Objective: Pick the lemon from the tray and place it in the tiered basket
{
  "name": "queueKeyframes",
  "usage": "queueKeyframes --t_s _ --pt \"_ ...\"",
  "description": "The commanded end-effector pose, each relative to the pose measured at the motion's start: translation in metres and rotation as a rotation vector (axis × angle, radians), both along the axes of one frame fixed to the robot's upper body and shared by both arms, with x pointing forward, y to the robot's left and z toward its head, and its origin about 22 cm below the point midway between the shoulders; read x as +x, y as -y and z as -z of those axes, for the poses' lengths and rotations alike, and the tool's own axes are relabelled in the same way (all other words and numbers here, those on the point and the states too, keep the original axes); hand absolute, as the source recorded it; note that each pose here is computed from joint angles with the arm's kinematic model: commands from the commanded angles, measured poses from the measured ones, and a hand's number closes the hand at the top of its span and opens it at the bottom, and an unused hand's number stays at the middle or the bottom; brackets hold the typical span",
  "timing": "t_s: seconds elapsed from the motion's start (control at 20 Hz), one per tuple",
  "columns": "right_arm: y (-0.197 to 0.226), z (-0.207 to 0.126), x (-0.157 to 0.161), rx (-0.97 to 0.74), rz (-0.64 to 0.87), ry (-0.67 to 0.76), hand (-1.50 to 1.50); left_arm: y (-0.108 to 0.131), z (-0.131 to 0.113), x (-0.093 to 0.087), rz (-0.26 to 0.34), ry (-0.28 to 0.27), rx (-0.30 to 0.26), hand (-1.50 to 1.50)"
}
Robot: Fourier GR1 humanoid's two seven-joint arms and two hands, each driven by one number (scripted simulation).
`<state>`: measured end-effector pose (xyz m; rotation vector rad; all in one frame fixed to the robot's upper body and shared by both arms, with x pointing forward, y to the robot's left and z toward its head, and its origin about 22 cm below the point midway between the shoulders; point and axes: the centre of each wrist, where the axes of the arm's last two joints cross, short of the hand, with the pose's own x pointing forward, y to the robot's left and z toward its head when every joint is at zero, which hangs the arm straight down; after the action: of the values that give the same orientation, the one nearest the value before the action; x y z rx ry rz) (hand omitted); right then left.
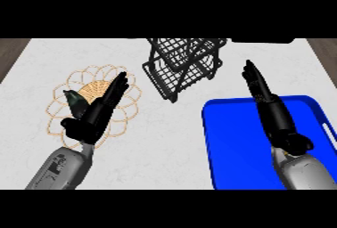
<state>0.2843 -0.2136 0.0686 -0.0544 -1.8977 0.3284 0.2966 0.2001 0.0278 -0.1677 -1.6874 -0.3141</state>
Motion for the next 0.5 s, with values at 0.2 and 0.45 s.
queueKeyframes --t_s 0.2,0.45 --pt "0.017 -0.020 -0.012 0.038 0.294 0.152 1.50 -0.076 0.012 -0.024 -0.276 -0.165 0.057 0.00" --pt "0.090 0.051 -0.033 0.097 1.042 -0.144 -1.50 -0.089 0.018 -0.025 -0.350 -0.242 0.046 0.00"
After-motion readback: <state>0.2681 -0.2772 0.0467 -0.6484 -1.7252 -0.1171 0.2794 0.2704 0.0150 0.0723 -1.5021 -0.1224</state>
